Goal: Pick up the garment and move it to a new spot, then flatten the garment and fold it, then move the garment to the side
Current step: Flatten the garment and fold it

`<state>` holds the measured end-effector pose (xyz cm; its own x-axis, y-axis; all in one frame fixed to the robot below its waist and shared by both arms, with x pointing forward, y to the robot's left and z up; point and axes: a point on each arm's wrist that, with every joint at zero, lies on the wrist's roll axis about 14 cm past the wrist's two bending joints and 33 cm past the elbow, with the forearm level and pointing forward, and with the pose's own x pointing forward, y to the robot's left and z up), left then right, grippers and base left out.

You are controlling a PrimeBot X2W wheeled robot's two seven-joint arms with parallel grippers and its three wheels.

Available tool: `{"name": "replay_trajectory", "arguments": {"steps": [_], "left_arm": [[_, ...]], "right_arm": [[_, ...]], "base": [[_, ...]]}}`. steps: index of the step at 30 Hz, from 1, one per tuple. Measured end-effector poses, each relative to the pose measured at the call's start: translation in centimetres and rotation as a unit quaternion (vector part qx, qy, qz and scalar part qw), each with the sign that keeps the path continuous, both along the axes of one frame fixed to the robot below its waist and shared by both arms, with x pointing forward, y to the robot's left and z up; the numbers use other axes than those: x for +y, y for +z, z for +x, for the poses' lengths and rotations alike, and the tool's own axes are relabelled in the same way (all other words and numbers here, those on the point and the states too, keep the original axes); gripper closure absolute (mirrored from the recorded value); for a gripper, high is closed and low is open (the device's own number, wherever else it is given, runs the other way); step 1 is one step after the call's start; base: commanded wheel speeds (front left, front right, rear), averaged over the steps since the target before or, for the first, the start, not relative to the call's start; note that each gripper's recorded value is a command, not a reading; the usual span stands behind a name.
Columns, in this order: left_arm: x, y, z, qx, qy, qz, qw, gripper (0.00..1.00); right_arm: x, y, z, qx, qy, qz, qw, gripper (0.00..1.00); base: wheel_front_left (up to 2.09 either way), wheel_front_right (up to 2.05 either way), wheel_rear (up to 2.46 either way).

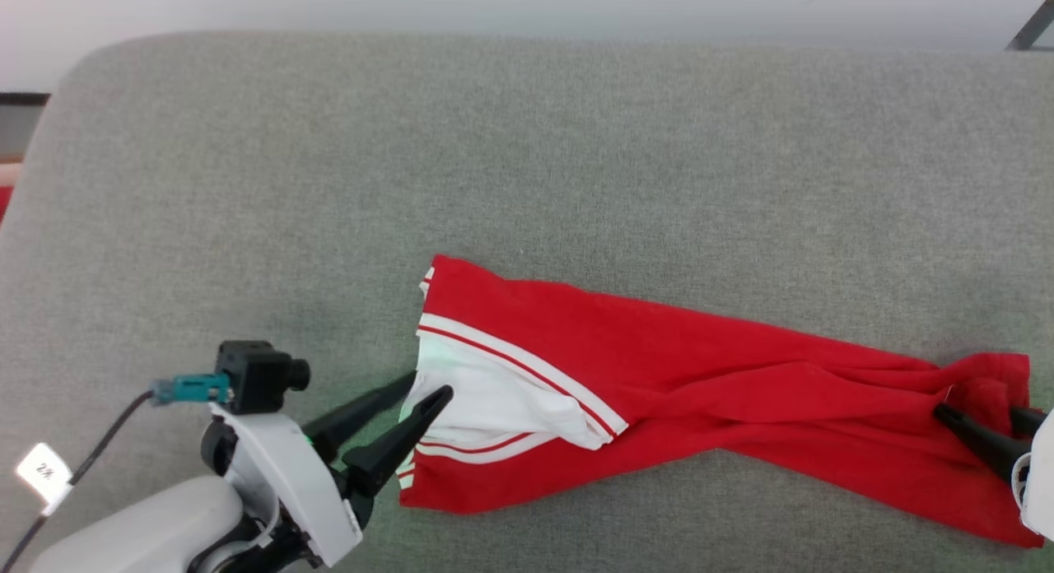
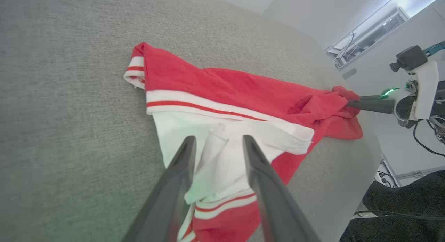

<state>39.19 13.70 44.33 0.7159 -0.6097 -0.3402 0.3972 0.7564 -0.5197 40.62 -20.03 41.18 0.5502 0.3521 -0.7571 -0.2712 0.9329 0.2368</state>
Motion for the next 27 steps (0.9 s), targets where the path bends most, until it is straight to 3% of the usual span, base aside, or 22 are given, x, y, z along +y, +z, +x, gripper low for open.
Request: {"name": "replay_trajectory", "arguments": {"steps": [5,12,20,27], "left_arm": [[1.0,1.6,-0.2,-0.023,0.020,-0.004,1.000,0.00],[4.4,3.8,0.2,-0.079,0.113,-0.004,0.990,0.00],[7.9,5.0,-1.9,-0.133,0.241,-0.018,0.961,0.00],[10.6,5.0,-4.7,-0.168,0.310,0.025,0.936,0.00]], "right_arm": [[-0.1,1.7,-0.3,-0.021,-0.006,0.011,1.000,0.00],[-1.8,3.0,-1.5,-0.029,-0.035,0.010,0.999,0.00],[-3.7,2.5,-2.7,0.005,-0.068,0.009,0.998,0.00],[-4.4,1.9,-2.7,0.033,-0.087,0.013,0.996,0.00]], "base": [[0.00,0.00,0.00],[0.00,0.00,0.00],[0.00,0.00,0.00],[0.00,0.00,0.00]]}}
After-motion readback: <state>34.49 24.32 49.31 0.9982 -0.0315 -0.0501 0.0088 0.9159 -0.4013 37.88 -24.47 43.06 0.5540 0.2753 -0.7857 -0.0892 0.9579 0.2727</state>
